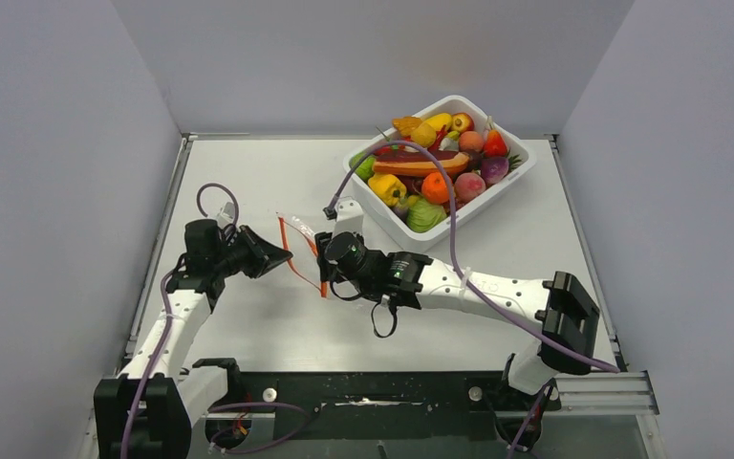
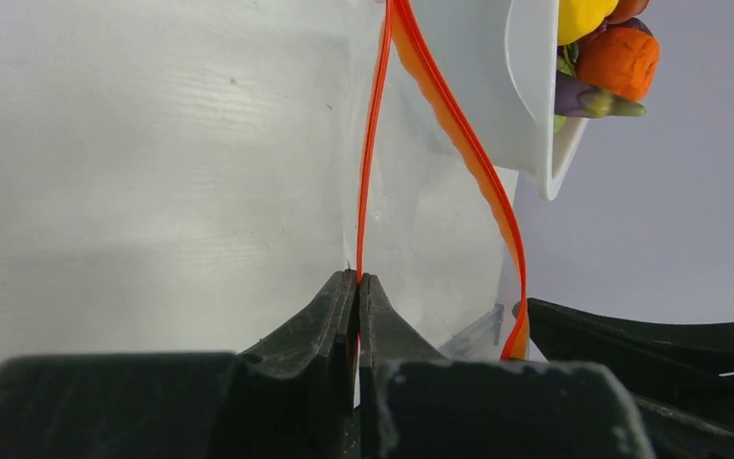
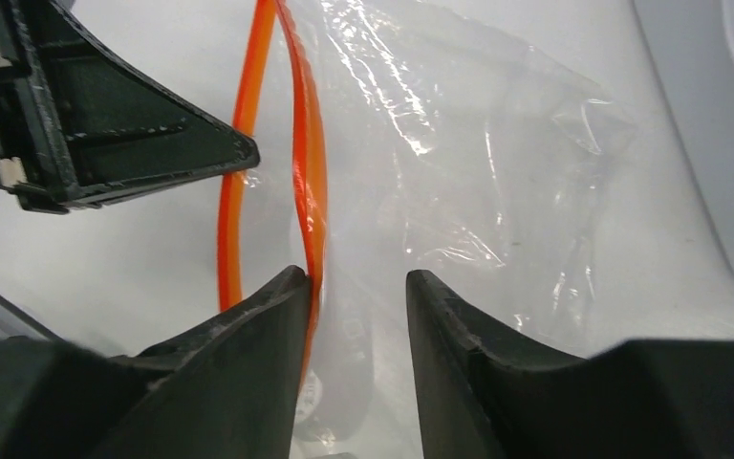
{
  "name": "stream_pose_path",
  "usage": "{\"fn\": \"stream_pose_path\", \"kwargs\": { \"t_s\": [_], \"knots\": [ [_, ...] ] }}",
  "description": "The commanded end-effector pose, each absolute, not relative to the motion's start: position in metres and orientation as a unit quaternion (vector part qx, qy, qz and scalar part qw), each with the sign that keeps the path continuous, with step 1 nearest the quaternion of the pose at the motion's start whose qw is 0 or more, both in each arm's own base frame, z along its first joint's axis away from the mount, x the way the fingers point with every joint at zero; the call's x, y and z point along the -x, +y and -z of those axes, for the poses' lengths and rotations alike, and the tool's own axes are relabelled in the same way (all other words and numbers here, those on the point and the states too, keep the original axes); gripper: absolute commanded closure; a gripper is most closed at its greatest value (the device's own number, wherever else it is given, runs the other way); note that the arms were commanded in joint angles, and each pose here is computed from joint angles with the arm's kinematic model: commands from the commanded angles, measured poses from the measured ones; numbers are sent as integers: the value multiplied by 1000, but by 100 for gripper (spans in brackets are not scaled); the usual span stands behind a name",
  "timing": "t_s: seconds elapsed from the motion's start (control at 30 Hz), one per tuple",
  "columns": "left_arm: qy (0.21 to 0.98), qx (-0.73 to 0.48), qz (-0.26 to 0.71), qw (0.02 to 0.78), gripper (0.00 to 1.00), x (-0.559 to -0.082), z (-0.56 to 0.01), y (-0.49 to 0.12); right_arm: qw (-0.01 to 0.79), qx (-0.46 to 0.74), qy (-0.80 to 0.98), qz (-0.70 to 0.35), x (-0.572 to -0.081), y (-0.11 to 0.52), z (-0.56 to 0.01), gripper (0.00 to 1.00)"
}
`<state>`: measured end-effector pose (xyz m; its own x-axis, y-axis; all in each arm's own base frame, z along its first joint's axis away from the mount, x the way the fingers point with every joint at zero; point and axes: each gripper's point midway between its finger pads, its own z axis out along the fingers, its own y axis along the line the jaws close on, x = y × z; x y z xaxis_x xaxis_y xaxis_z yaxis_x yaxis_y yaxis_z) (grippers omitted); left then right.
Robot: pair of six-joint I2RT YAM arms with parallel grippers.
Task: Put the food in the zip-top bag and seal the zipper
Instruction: Open the zipper of the food storage bag.
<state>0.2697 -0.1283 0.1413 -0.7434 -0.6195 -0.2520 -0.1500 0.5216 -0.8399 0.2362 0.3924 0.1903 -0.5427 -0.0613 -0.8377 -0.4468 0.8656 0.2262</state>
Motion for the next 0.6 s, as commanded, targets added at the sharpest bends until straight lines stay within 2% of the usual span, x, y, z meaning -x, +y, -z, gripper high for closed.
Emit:
{"fn": "stream_pose_path", "kwargs": {
  "t_s": [0.0, 0.17, 0.57],
  "knots": [
    [825, 198, 427, 313, 100, -276, -168, -127, 483, 126, 849, -172, -247, 378, -221, 54],
    [800, 185, 465, 331, 100, -279, -200, -136, 476, 143, 858, -126, -254, 386, -234, 48],
    [793, 155, 470, 354, 100, -273, -234, -143, 480, 167, 837, -200, -255, 424, -260, 48]
  ]
}}
